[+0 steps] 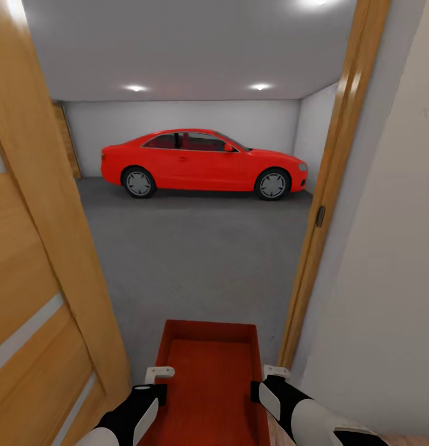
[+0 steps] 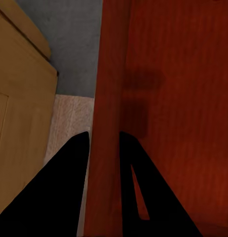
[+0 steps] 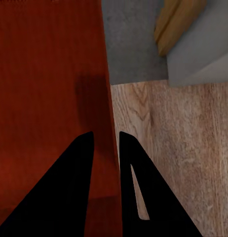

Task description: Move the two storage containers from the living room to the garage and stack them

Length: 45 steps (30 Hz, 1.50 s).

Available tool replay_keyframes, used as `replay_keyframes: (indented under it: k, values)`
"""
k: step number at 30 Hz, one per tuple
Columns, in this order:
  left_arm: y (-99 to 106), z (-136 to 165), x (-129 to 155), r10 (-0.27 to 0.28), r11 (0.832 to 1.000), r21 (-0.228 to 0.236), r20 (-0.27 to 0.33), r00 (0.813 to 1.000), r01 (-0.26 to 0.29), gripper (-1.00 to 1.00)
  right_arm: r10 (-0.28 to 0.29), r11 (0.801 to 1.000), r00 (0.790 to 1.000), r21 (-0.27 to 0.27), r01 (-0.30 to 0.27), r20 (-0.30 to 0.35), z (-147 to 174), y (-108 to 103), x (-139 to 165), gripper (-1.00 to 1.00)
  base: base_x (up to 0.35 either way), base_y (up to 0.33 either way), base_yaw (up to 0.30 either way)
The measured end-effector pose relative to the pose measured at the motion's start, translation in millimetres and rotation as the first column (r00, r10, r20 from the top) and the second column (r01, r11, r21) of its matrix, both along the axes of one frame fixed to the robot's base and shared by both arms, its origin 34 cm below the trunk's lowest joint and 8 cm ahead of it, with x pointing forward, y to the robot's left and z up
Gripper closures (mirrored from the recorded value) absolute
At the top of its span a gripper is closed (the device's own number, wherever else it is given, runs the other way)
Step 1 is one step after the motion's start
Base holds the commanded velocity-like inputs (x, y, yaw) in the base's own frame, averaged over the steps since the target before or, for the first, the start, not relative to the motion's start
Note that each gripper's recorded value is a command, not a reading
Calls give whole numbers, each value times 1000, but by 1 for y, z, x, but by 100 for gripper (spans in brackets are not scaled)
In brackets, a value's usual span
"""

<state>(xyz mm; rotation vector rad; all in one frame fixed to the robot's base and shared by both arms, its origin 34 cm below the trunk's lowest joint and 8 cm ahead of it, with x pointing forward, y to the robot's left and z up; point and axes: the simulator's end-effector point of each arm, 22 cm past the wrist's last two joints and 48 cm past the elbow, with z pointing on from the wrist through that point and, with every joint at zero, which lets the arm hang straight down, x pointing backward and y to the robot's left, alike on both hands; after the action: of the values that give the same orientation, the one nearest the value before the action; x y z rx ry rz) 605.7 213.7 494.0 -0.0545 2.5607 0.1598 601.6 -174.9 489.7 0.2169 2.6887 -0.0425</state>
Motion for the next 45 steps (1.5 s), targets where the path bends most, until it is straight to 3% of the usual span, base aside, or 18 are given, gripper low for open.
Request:
replay_keyframes:
  k: [10,19,45]
  values:
    - [0,2,1,1,1000,-1,6,1000,-1,100,1,1000,1000,0,-1,5,2,0,2,100,63,7,-157]
    - [0,3,2,0,1000,0,6,1000,0,100,0,1000,1000,0,0,6,3,0,2,100,181,175,-8]
    - [-2,-1,-3,3,1000,-5,3,1000,-3,100,4,1000,1000,-10,-4,1,1,-2,0,100,20,55,0]
